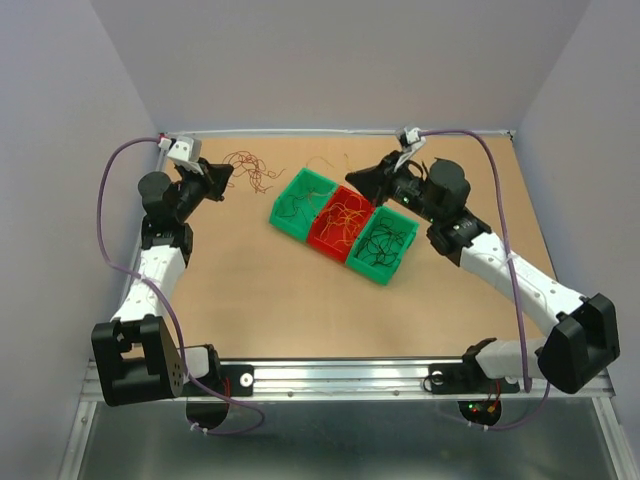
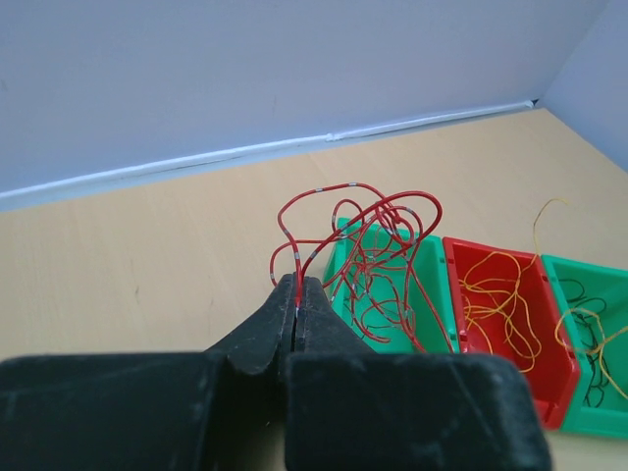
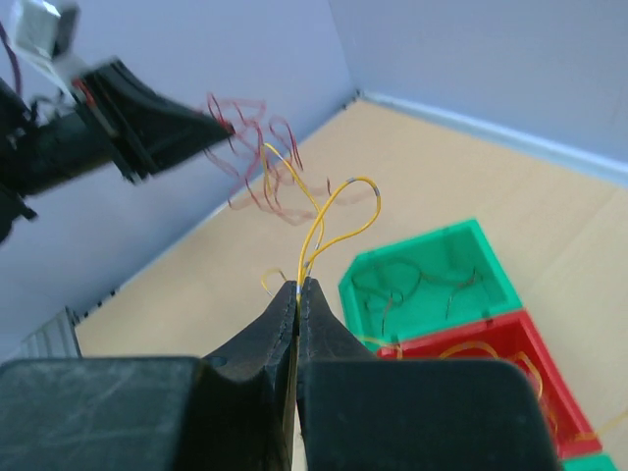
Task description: Untangle the cables
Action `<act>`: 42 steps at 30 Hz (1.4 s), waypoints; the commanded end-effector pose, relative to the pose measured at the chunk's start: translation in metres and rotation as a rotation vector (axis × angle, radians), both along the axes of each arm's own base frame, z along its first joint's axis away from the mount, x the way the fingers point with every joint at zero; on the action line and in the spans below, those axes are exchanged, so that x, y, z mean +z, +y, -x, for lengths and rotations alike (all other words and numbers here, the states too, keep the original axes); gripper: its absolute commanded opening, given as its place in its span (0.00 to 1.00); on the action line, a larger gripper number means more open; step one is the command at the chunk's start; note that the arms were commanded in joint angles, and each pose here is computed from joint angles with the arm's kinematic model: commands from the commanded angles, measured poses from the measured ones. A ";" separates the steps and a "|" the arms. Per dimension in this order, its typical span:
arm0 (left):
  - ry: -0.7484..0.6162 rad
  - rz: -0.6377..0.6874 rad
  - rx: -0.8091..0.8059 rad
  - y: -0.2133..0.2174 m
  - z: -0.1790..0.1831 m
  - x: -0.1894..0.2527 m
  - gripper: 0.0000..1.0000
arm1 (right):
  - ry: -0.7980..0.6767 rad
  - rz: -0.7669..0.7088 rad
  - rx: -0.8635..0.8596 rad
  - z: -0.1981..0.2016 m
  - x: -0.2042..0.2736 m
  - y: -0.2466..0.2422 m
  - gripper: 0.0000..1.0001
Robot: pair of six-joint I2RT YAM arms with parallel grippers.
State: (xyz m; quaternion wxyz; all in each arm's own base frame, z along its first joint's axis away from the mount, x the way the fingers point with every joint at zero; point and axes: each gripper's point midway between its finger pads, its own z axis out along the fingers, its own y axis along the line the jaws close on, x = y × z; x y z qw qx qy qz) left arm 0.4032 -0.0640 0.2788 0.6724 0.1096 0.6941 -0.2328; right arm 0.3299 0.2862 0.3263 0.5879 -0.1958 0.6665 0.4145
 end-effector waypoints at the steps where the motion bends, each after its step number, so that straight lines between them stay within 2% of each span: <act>1: -0.113 -0.025 -0.012 -0.003 0.008 0.027 0.00 | -0.187 -0.101 -0.004 -0.006 0.095 0.003 0.01; 5: -0.120 -0.027 -0.014 -0.004 0.009 0.028 0.00 | -0.202 -0.103 -0.031 -0.007 0.113 -0.002 0.01; 10: -0.122 -0.028 -0.015 -0.005 0.009 0.029 0.00 | -0.167 -0.081 -0.051 -0.011 0.096 -0.003 0.00; 15: -0.121 -0.028 -0.018 -0.006 0.009 0.028 0.00 | -0.055 -0.006 -0.108 -0.025 0.031 -0.006 0.00; 21: -0.121 -0.028 -0.024 -0.007 0.010 0.028 0.00 | 0.080 0.093 -0.260 -0.052 -0.046 -0.021 0.01; 27: -0.122 -0.029 -0.032 -0.010 0.011 0.028 0.00 | 0.250 0.237 -0.344 -0.058 -0.115 -0.034 0.00; 33: -0.132 -0.036 -0.034 -0.012 0.014 0.029 0.00 | 0.378 0.381 -0.404 -0.060 -0.146 -0.046 0.01; 37: -0.139 -0.044 -0.038 -0.015 0.014 0.030 0.00 | 0.410 0.461 -0.478 -0.061 -0.153 -0.047 0.01; 41: -0.133 -0.055 -0.038 -0.019 0.013 0.028 0.00 | 0.421 0.561 -0.547 -0.062 -0.157 -0.031 0.01; 42: -0.127 -0.057 -0.039 -0.020 0.012 0.025 0.00 | 0.446 0.607 -0.562 -0.065 -0.174 -0.028 0.00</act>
